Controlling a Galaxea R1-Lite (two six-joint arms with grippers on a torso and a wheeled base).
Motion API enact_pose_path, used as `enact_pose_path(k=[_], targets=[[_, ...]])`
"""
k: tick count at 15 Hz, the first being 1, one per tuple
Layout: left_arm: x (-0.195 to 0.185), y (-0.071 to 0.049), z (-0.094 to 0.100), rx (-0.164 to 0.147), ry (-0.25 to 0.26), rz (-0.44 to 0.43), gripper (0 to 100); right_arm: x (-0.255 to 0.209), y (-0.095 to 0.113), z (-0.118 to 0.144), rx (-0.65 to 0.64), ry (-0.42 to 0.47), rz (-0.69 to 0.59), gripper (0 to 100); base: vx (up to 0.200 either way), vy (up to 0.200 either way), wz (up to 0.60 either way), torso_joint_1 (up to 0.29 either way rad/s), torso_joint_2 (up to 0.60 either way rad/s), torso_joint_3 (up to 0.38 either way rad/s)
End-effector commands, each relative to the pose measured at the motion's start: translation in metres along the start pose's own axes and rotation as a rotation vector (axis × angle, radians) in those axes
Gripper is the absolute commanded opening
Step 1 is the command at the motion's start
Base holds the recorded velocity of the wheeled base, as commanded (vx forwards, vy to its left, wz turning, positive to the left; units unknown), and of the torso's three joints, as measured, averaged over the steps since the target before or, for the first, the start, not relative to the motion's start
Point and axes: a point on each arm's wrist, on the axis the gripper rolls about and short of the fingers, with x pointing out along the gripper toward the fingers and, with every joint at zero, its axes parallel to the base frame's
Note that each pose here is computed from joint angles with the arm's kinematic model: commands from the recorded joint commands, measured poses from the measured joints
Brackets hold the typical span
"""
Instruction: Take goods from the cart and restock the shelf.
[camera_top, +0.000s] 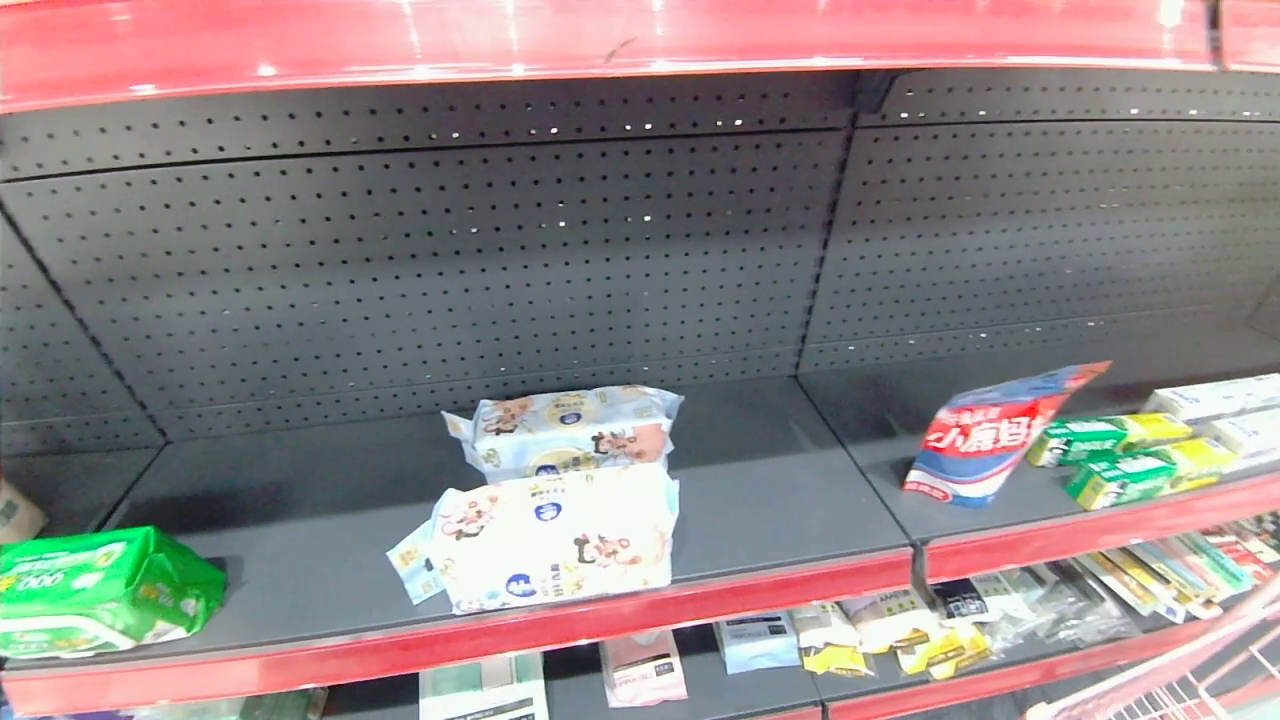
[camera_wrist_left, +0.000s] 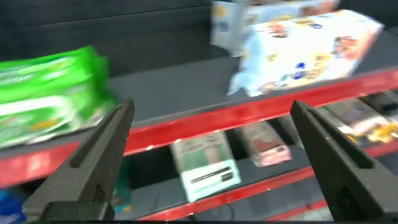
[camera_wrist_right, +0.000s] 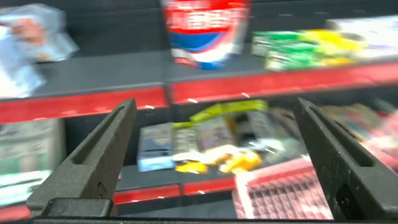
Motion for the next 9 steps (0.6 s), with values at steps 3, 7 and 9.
enact_pose_path(k=[3,7,9], targets=[[0.0004,0.0,0.0001,0.0,0.005,0.001,100,0.0001,0.0,-0.0001,0.001,0.002,-0.002,100,0.0,0.0,0.6,0.01,0.0,-0.001],[-0.0019,-0.0022,-0.0007,-0.009,-0.027,0.122,100,0.0001,0.0001,-0.0001,0.007,0.002,0.003,100,0.0,0.0,0.3,0.004,0.0,0.001],[-0.0033,-0.0026,-0.0011,-0.009,-0.046,0.133,100,0.0001,0.0001,-0.0001,0.006,0.002,0.001,100,0.0,0.0,0.0,0.0,0.0,0.0]])
